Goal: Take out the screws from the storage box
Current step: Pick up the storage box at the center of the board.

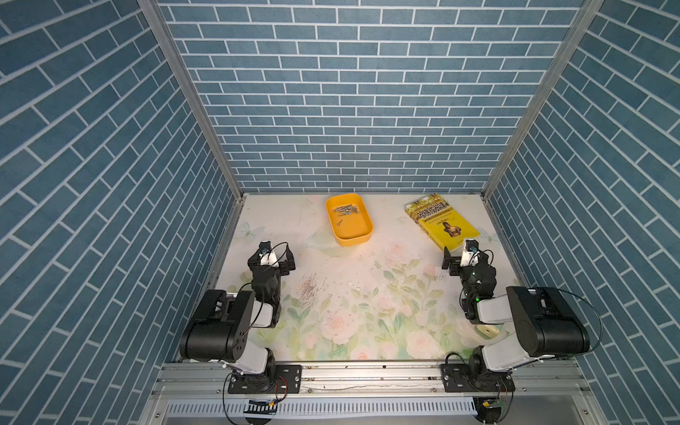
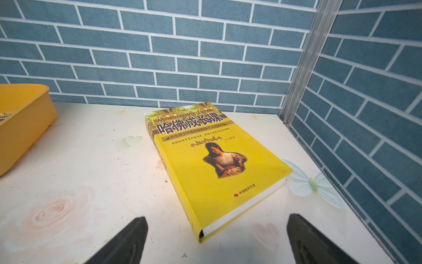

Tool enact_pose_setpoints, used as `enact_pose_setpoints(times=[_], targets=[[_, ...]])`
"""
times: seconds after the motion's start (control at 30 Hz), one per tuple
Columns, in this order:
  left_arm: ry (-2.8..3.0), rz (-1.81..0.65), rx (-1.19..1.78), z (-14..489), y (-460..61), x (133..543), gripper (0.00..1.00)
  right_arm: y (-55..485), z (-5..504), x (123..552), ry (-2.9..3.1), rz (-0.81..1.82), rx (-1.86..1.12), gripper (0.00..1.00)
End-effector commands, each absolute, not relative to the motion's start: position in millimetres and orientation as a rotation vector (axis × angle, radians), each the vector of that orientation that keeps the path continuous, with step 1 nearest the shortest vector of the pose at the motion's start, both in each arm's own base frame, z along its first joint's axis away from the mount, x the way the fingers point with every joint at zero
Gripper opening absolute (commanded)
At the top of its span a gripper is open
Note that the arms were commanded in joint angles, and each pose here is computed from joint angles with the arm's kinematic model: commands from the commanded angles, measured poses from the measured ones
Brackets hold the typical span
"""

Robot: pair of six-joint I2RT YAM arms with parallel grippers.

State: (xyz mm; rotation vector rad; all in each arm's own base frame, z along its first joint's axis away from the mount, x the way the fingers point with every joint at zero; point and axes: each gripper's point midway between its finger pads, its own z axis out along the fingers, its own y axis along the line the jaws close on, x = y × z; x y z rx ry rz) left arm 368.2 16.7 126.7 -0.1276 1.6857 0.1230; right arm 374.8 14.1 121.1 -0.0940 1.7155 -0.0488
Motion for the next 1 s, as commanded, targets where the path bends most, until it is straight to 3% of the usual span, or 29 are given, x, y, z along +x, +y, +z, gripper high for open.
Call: enact_pose_setpoints(times=[0.0,0.83,0.97], targets=[[1.675,0.117,-0.128,131,17,371,1.00,14,124,374,1.699,-0.054,-0.107,1.00],[1.672,0.117,-0.125,132,17,371,1.00,15,124,374,1.699,-0.050,-0.109,1.00],[1.766,0.212,-0.191,141,22,390,1.00,18,129,381,1.727,-0.049,-0.132,1.00]])
